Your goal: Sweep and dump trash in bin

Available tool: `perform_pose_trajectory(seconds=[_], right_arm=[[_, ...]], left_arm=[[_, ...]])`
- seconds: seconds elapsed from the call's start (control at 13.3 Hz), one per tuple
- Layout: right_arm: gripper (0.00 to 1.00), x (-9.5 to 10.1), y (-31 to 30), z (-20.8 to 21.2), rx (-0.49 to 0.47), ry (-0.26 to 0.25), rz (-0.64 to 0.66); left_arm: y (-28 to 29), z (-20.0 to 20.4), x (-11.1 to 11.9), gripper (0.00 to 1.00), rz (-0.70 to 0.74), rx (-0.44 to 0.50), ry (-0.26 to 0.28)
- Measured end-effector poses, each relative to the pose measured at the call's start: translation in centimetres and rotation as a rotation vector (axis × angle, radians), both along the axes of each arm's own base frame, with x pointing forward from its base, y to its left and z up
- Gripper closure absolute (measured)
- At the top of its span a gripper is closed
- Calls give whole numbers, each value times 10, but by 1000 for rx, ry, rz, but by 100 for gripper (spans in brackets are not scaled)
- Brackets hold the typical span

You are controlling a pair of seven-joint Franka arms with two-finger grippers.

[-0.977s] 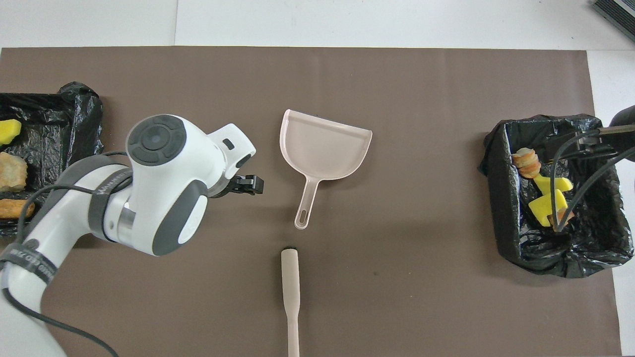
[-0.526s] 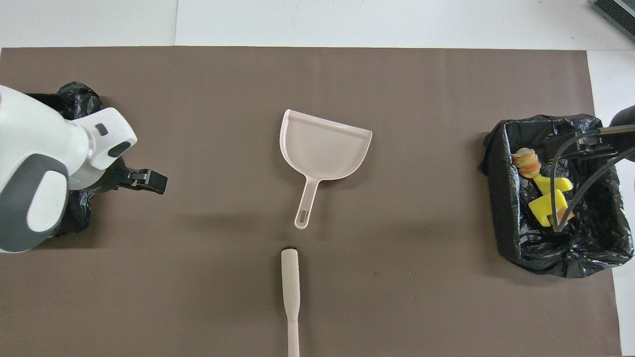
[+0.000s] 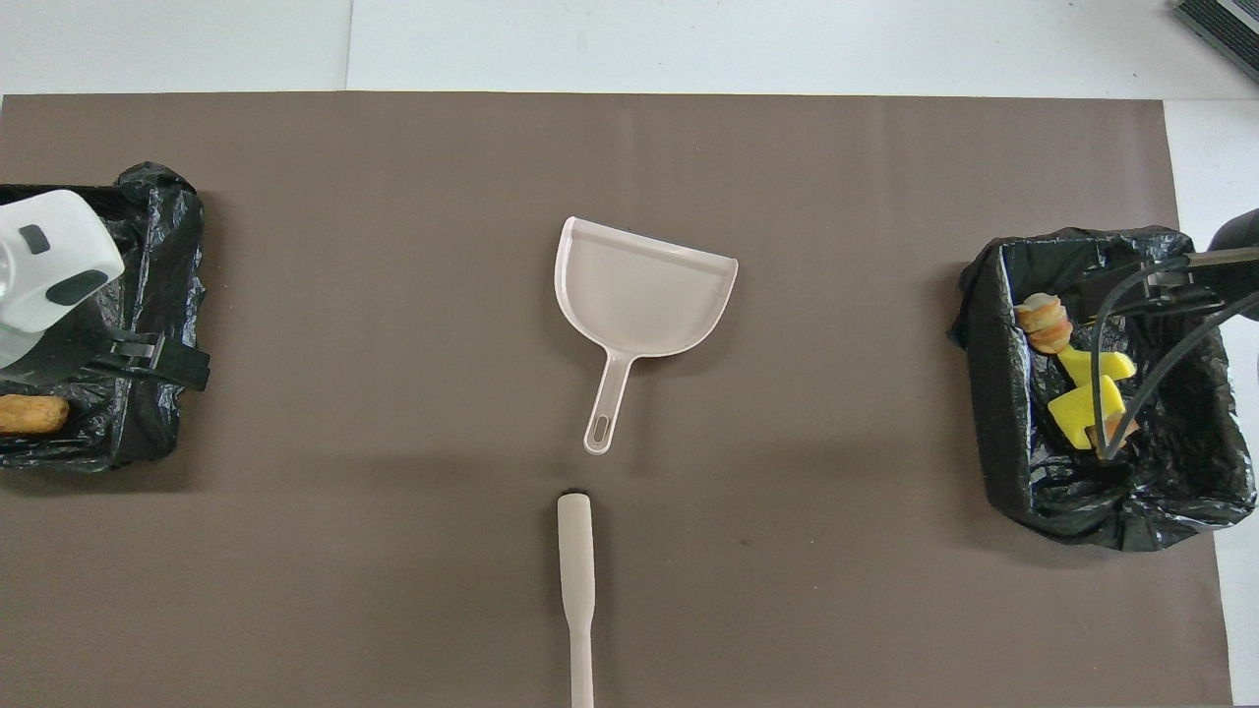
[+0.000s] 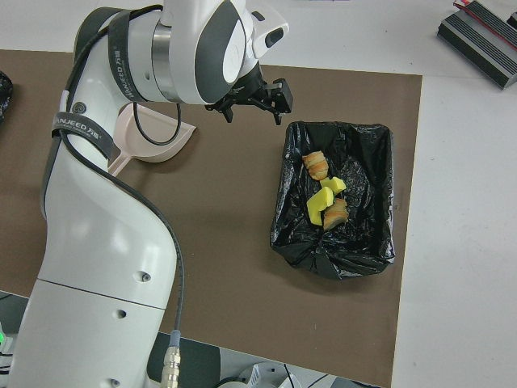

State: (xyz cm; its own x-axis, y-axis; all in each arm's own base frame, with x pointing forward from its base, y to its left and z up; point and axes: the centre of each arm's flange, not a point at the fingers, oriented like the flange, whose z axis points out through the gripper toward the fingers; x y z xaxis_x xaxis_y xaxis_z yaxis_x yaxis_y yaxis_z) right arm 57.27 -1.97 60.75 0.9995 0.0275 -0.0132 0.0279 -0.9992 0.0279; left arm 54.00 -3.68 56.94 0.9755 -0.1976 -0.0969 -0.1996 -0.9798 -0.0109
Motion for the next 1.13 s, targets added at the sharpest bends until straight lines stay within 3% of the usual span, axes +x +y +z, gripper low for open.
perform_pose_trajectory(seconds=[0.45, 1.13], right_arm=[[0, 0, 0, 0, 0, 0, 0], [0, 0, 0, 0, 0, 0, 0]], left_arm=[[16, 57, -12, 0, 45, 3, -21], [18, 85, -20, 0, 99, -32, -97]])
